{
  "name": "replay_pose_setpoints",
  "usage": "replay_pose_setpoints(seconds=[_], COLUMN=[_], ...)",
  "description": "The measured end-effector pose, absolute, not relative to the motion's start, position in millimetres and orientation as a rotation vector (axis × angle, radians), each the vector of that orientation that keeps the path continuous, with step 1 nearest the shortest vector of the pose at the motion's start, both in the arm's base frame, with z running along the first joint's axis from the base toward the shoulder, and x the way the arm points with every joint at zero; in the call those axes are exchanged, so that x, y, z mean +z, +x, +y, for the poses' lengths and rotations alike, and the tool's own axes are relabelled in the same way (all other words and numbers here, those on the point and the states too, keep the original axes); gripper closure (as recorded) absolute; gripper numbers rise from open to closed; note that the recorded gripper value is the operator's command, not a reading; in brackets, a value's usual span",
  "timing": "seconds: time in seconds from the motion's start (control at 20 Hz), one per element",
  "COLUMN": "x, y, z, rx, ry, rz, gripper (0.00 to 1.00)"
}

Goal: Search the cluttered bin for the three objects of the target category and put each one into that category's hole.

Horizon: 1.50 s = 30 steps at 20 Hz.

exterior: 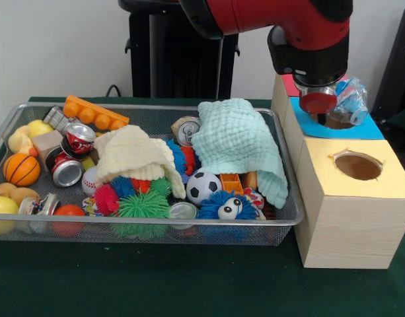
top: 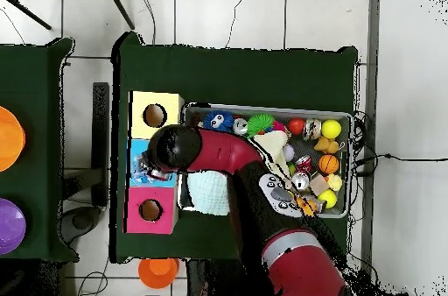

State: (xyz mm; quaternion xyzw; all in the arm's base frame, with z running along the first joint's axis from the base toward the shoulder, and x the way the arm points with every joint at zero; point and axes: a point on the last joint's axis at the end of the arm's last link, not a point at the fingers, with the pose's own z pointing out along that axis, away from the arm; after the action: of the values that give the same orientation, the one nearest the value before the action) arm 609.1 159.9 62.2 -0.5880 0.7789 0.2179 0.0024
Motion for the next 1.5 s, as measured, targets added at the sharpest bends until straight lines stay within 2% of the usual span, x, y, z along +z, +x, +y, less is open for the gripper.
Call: replay_pose_setpoints(seconds=[0.55,0.85,1.5], x=[57.2,67.4,133.7], y=[604.8,607.4,625.2], z=[152.8,150.7,146.0], rx=[0.632,0.593,0.437], ry=[-1.884,-1.892,-1.892], rz=[2.436,2.433,2.401], gripper=[1.0,1.0,1.0])
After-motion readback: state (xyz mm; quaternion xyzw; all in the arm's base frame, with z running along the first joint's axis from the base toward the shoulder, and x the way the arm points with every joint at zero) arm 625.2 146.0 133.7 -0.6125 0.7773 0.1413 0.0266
